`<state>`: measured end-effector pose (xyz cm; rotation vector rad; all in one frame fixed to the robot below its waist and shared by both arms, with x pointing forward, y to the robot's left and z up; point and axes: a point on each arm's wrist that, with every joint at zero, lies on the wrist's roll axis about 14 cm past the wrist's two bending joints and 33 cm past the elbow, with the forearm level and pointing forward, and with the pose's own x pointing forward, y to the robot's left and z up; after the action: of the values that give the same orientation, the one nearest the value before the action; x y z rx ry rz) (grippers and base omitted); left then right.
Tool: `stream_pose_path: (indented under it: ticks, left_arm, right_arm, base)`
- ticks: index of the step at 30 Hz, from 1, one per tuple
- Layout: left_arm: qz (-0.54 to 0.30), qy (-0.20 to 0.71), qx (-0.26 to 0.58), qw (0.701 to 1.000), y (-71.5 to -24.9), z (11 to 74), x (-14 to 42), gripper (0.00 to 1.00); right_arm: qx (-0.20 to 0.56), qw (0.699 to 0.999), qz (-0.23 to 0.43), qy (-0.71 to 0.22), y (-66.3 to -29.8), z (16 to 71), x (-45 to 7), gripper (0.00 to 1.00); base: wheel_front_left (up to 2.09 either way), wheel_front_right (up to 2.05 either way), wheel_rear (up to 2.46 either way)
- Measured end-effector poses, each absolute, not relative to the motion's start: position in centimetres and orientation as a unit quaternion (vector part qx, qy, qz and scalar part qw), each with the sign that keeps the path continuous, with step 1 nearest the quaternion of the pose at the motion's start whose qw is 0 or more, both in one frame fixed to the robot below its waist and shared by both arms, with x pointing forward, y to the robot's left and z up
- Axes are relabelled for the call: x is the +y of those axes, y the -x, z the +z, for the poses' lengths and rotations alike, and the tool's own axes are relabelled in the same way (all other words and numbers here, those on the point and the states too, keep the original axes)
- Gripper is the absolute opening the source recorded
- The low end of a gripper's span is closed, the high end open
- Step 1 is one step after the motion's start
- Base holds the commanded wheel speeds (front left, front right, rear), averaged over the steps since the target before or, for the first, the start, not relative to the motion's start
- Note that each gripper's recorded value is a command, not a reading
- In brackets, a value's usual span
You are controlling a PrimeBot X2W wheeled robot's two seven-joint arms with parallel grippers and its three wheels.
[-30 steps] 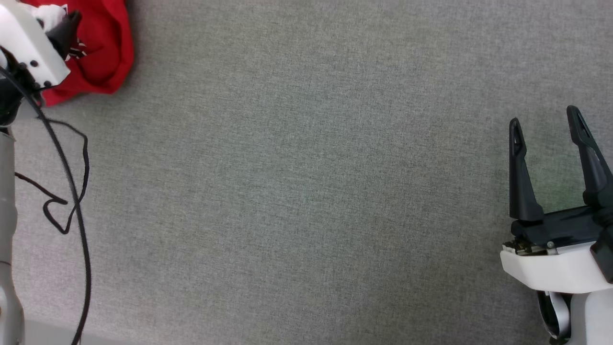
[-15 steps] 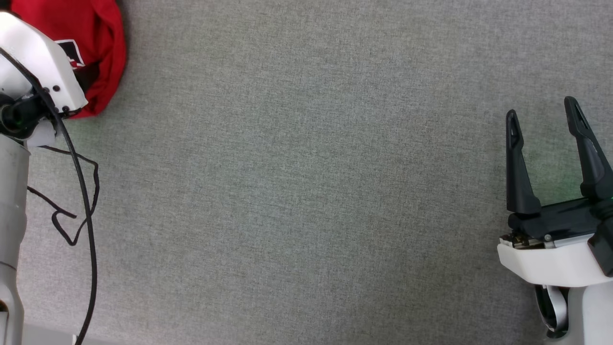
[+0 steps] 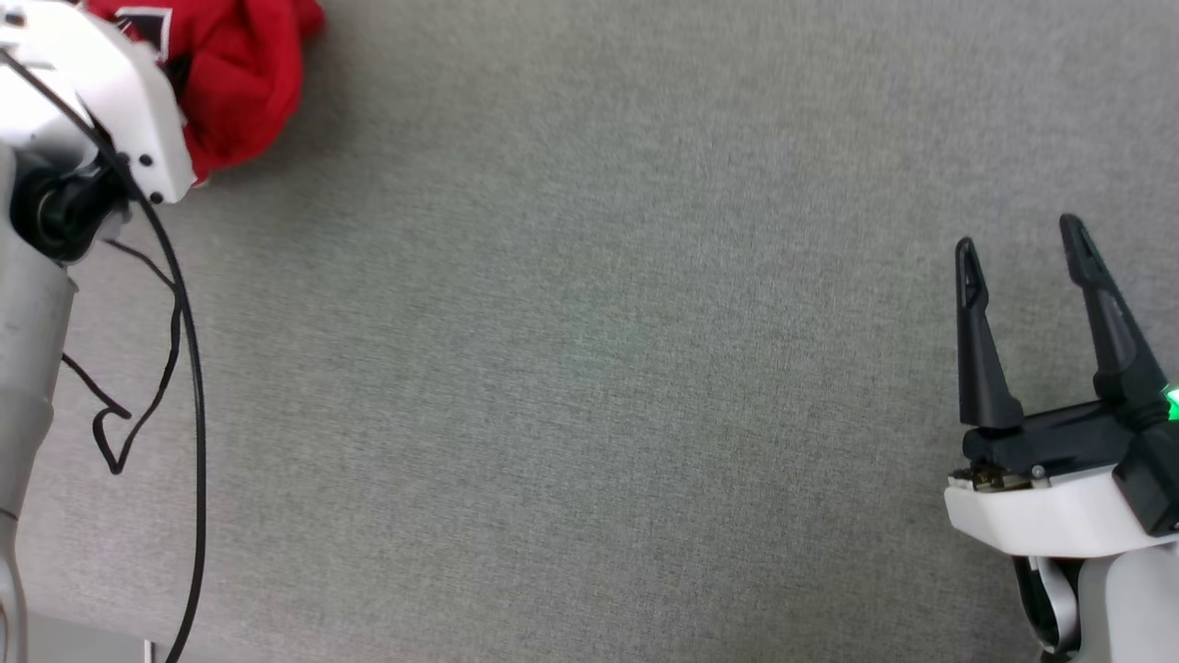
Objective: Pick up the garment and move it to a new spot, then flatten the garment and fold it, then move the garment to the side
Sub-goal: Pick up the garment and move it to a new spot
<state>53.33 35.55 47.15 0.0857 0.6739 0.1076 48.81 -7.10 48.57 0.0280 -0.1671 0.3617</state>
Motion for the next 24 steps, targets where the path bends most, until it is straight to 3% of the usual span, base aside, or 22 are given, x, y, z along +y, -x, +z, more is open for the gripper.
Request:
stream_pose_path:
  ticks: [11, 24]
  left_arm:
    - [-0.068, -0.136, 0.186, 0.971, -55.6, 57.6, 27.4, 0.0]
    - [-0.311, -0.174, 0.084, 0.931, -57.0, 60.6, 6.2, 0.0]
  right_arm:
    - [-0.116, 0.979, 0.164, -0.027, -46.7, 52.7, -8.3, 1.0]
    - [-0.129, 0.989, 0.069, -0.025, -44.5, 54.6, -15.7, 1.0]
  base:
    - [0.0, 0.0, 0.0]
    - [0.0, 0.0, 0.0]
